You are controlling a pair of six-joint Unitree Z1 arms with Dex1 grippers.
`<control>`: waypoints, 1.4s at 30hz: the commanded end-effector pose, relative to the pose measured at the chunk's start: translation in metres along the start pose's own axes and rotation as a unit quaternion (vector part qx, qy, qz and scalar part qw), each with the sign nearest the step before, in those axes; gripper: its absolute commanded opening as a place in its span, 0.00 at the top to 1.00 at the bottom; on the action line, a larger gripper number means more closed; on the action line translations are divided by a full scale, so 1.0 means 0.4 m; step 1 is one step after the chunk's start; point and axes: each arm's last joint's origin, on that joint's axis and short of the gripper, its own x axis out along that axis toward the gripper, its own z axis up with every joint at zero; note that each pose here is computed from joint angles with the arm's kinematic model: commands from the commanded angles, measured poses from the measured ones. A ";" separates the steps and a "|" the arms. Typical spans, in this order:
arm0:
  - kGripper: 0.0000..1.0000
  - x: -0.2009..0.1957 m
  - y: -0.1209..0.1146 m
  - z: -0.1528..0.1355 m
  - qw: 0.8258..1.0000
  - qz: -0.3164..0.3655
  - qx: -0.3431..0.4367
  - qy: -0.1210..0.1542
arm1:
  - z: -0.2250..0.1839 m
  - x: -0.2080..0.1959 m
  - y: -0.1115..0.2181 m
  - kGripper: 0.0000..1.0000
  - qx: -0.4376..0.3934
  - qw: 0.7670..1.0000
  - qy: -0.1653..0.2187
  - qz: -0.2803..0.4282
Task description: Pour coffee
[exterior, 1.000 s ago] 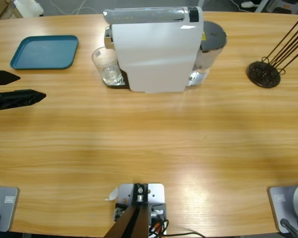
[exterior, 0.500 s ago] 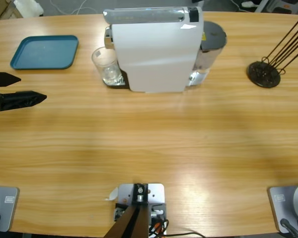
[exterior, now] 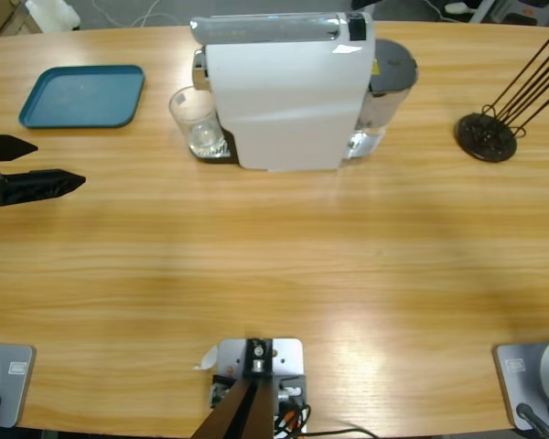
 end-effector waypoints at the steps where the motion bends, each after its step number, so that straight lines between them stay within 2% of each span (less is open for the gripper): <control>1: 0.00 0.031 0.007 -0.022 0.999 0.013 -0.007 0.030 | 0.007 0.089 -0.023 1.00 0.006 0.999 0.040 -0.001; 4: 0.00 0.032 0.007 -0.022 0.999 0.014 -0.007 0.031 | 0.007 0.093 -0.026 1.00 0.008 0.999 0.043 -0.002; 15: 0.00 0.031 0.008 -0.023 0.999 0.015 -0.007 0.030 | -0.044 0.126 -0.032 1.00 0.013 0.996 0.089 -0.013; 25: 0.00 0.032 0.008 -0.024 0.999 0.015 -0.007 0.030 | -0.048 0.152 -0.035 1.00 0.016 0.995 0.102 -0.016; 27: 0.00 0.033 0.008 -0.024 0.999 0.015 -0.007 0.030 | -0.039 0.144 -0.032 1.00 0.012 0.996 0.093 -0.011; 30: 0.00 0.033 0.008 -0.023 0.999 0.015 -0.007 0.029 | -0.010 0.062 -0.018 1.00 -0.006 0.999 0.039 -0.003; 31: 0.00 0.032 0.008 -0.023 0.999 0.015 -0.007 0.029 | -0.004 0.018 -0.008 0.97 -0.018 1.000 0.017 -0.002; 32: 0.00 0.031 0.008 -0.022 1.000 0.015 -0.007 0.027 | -0.006 -0.034 0.007 0.37 -0.030 1.000 -0.003 -0.002; 33: 0.00 0.028 0.008 -0.021 1.000 0.015 -0.008 0.024 | -0.015 -0.090 0.024 0.02 -0.044 0.999 -0.025 0.000; 36: 0.00 0.014 0.008 -0.022 1.000 0.013 -0.008 0.013 | -0.087 -0.222 0.064 0.00 -0.077 0.995 -0.066 0.017; 38: 0.00 0.003 0.007 -0.023 1.000 0.012 -0.007 0.004 | -0.160 -0.260 0.074 0.00 -0.093 0.993 -0.065 0.026; 42: 0.00 -0.004 0.007 -0.024 1.000 0.009 -0.007 -0.002 | -0.280 -0.261 0.055 0.00 -0.097 0.993 -0.058 0.042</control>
